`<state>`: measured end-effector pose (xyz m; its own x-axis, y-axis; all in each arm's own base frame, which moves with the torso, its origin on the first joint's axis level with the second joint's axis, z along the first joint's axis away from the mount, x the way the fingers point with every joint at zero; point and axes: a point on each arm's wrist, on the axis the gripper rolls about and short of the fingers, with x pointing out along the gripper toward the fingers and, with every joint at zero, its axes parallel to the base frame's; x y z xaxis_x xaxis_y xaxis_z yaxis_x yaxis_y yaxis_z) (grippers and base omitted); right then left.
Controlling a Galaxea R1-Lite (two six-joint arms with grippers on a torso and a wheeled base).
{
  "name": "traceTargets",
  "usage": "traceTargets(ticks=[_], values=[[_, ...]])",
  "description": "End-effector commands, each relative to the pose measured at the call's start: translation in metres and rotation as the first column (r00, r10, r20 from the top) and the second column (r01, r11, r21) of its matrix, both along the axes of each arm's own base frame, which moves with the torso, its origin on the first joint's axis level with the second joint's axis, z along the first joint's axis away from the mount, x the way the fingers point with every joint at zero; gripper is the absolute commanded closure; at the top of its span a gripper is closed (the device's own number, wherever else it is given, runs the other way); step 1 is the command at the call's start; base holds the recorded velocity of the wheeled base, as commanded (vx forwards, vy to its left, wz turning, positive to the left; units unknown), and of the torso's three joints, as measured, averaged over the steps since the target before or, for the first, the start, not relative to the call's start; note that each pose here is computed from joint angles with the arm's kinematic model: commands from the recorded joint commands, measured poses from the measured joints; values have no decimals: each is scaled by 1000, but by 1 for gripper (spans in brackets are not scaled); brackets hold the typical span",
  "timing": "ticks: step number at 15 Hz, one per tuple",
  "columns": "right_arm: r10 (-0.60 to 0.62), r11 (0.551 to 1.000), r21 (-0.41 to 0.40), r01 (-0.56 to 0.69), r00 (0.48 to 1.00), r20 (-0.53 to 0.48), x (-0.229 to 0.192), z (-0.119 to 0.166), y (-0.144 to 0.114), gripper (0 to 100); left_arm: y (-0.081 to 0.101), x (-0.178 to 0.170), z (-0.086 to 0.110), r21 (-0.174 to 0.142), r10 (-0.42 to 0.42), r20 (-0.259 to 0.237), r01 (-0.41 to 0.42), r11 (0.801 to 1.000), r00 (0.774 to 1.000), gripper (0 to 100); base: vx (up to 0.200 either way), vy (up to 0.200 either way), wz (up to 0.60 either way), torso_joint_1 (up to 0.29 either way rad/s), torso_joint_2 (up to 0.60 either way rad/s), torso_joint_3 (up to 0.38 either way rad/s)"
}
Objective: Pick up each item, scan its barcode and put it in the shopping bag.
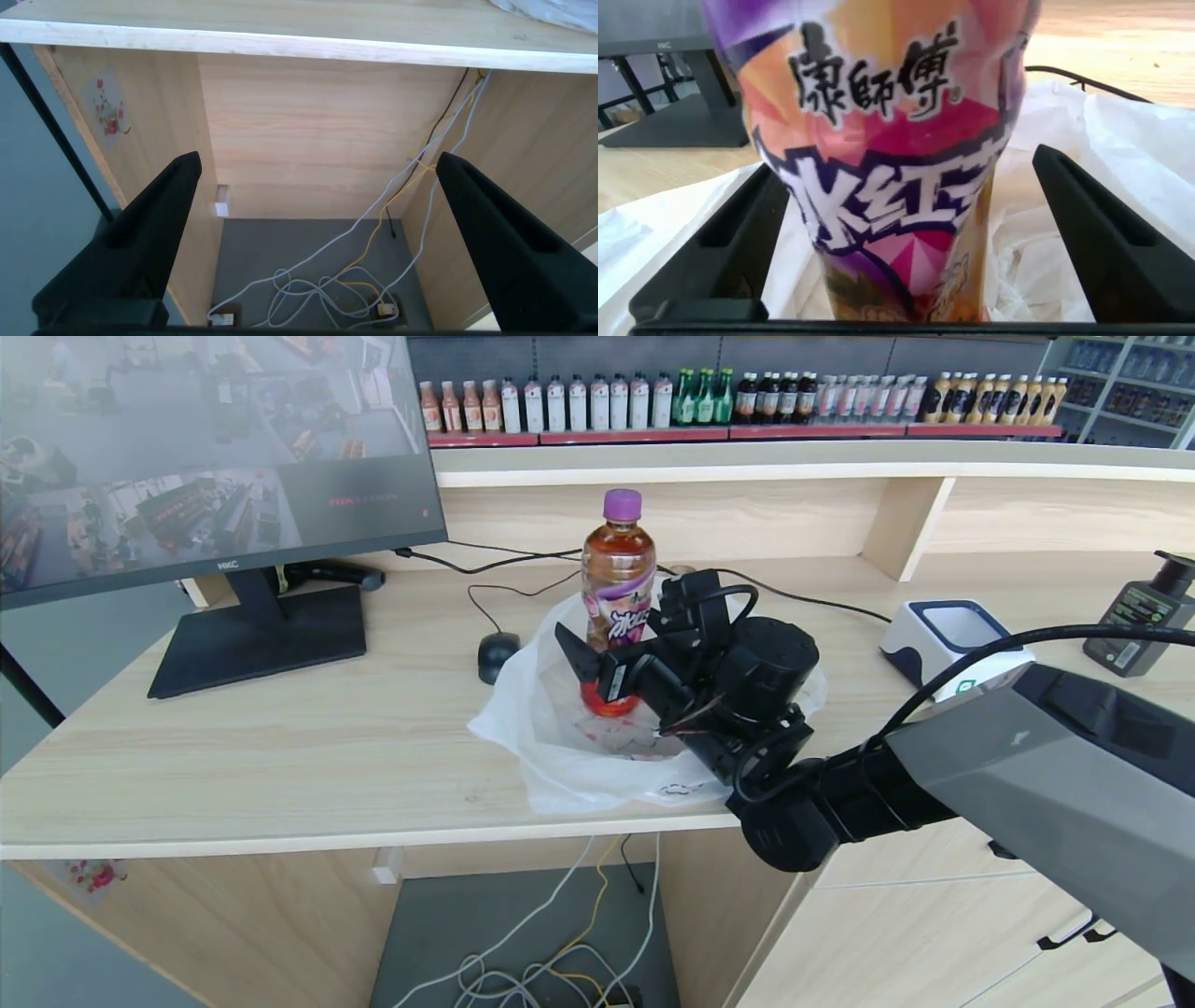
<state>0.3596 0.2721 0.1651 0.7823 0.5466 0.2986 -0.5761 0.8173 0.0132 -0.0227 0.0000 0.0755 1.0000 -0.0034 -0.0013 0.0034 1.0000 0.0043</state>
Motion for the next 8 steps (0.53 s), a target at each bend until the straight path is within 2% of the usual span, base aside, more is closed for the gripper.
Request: traceTargets(ticks=[1,8], values=[[0,1000,1,0,1000,2,-5,2,-3,0,0,0,0,0,0,0,0,1000,1000,0,0,0,0,0,0,0],[-1,1000,-2,1,1000,-2,-26,-14,-21,0,0,0,0,0,0,0,0,1000,1000,0,0,0,0,0,0,0]])
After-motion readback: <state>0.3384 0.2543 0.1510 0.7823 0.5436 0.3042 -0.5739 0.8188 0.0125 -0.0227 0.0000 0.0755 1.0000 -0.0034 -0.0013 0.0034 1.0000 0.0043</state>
